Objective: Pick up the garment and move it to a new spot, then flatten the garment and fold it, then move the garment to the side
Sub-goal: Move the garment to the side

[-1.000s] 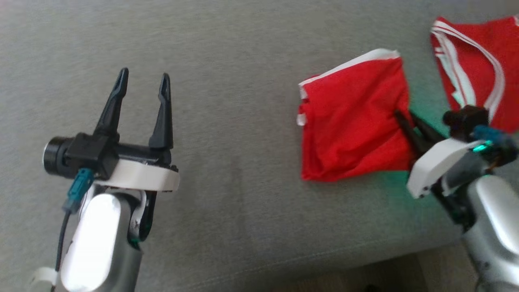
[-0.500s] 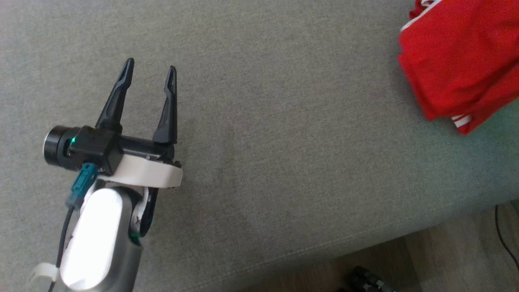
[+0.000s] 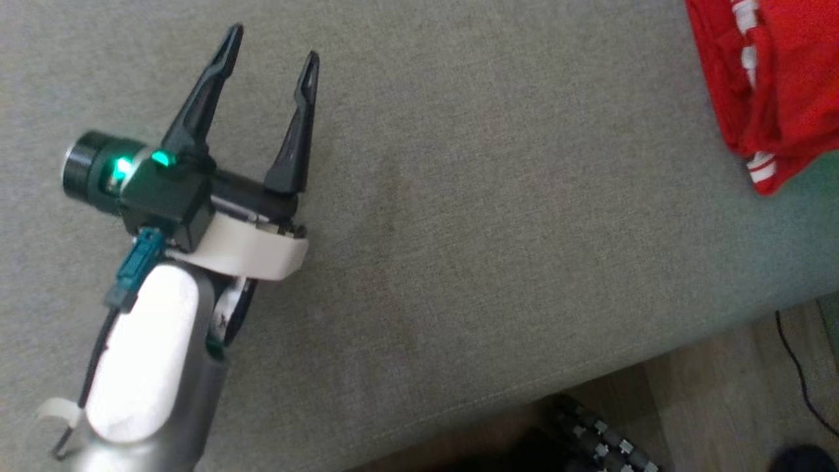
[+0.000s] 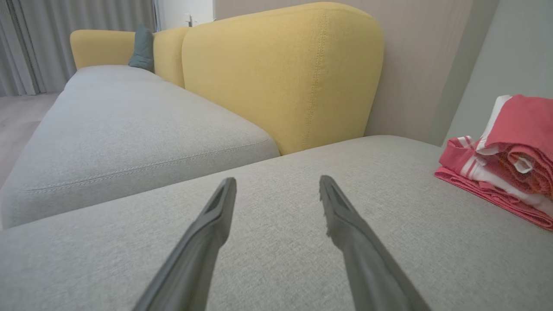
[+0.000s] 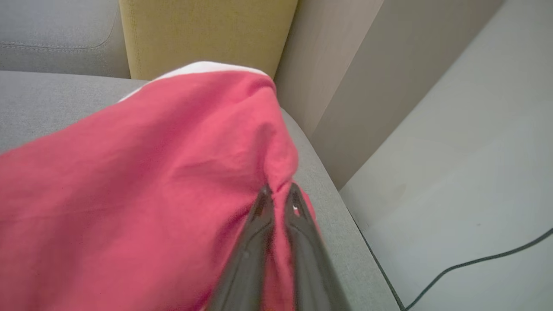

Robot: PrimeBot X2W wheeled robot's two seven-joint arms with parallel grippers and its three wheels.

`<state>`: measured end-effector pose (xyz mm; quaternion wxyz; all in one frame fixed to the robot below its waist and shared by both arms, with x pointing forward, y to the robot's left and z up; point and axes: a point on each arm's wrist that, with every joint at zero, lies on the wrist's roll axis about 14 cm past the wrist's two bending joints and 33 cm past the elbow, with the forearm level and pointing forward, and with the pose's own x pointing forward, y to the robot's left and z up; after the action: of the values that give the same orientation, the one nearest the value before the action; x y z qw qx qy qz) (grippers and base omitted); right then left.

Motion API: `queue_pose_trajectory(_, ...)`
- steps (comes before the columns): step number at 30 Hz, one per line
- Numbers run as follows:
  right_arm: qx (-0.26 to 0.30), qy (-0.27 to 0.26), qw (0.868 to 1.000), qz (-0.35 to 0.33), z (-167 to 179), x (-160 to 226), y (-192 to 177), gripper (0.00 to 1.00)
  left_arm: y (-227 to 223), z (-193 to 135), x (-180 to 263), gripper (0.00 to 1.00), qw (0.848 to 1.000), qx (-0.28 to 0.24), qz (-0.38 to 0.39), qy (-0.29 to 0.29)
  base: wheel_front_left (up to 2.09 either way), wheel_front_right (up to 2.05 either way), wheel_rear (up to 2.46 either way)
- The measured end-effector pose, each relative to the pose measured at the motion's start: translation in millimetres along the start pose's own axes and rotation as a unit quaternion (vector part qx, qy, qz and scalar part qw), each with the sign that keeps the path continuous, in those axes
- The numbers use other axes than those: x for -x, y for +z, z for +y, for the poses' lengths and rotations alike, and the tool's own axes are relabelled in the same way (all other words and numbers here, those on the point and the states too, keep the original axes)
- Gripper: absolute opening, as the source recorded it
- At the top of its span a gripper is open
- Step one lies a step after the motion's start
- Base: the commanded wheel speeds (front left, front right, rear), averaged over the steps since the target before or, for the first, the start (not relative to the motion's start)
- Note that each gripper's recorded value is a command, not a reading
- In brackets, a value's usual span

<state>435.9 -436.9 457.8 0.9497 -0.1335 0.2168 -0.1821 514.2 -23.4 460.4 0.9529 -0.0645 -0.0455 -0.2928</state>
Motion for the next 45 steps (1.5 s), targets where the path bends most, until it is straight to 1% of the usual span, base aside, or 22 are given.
queue_pose_trajectory(1, -0.004, -0.005, 1.000, -0.004, 0, -3, -1, 0.00, -2, 0, -3, 1.00, 1.000, 0.001, 0.000, -0.003, 0.00, 0.00, 0.00)
queue_pose_trajectory(7, 0.015, -0.033, 0.999, -0.006, -2, -19, -9, 0.00, -14, -3, -15, 1.00, 1.000, 0.005, -0.002, -0.022, 0.00, 0.00, 0.00)
queue_pose_trajectory(8, 0.016, -0.038, 0.999, 0.000, -2, -21, -13, 0.11, -15, -4, -16, 1.00, 1.000, 0.007, -0.002, -0.025, 0.00, 0.00, 0.00)
queue_pose_trajectory(9, 0.016, -0.038, 0.999, 0.000, -2, -21, -13, 0.25, -15, -4, -16, 1.00, 1.000, 0.007, -0.002, -0.025, 0.00, 0.00, 0.00)
queue_pose_trajectory(10, 0.015, -0.045, 0.999, 0.006, -1, -24, -22, 0.95, -15, -4, -17, 1.00, 1.000, 0.006, -0.003, -0.026, 0.00, 0.00, 0.00)
queue_pose_trajectory(11, 0.011, -0.050, 0.999, 0.011, -1, -24, -27, 1.00, -15, -3, -17, 1.00, 1.000, 0.005, -0.003, -0.025, 0.00, 0.00, 0.00)
queue_pose_trajectory(13, 0.004, -0.062, 0.998, 0.020, -3, -23, -35, 1.00, -16, -1, -15, 1.00, 1.000, 0.003, -0.001, -0.022, 0.00, 0.00, 0.00)
queue_pose_trajectory(17, -0.018, -0.083, 0.996, 0.005, -4, -18, -36, 1.00, -11, 2, -13, 1.00, 1.000, -0.002, -0.004, -0.017, 0.00, 0.00, 0.00)
queue_pose_trajectory(20, -0.037, -0.083, 0.996, -0.022, 3, -9, -30, 1.00, -5, 5, -9, 1.00, 1.000, -0.006, -0.006, -0.008, 0.00, 0.00, 0.00)
queue_pose_trajectory(23, -0.053, -0.071, 0.995, -0.047, 17, 5, -25, 1.00, 1, 7, -1, 1.00, 1.000, -0.006, -0.004, 0.006, 0.00, 0.00, 0.00)
queue_pose_trajectory(27, -0.069, -0.040, 0.994, -0.079, 42, 24, -12, 1.00, 7, 11, 16, 1.00, 1.000, -0.006, 0.005, 0.029, 0.00, 0.00, 0.00)
queue_pose_trajectory(31, -0.082, 0.007, 0.990, -0.118, 75, 42, 11, 1.00, 19, 18, 33, 1.00, 0.998, -0.006, 0.004, 0.059, 0.00, 0.00, 0.00)
queue_pose_trajectory(35, -0.100, 0.062, 0.982, -0.145, 113, 60, 31, 1.00, 28, 31, 55, 1.00, 0.995, -0.009, 0.009, 0.102, 0.00, 0.00, 0.00)
queue_pose_trajectory(38, -0.111, 0.103, 0.977, -0.152, 140, 73, 39, 1.00, 34, 43, 77, 1.00, 0.991, -0.014, 0.013, 0.136, 0.00, 0.00, 0.00)
queue_pose_trajectory(41, -0.121, 0.146, 0.969, -0.159, 168, 85, 49, 1.00, 39, 56, 100, 1.00, 0.985, -0.020, 0.020, 0.170, 0.00, 0.00, 0.00)
queue_pose_trajectory(45, -0.129, 0.188, 0.958, -0.175, 195, 97, 64, 1.00, 47, 67, 126, 1.00, 0.978, -0.028, 0.023, 0.204, 0.00, 0.00, 0.00)
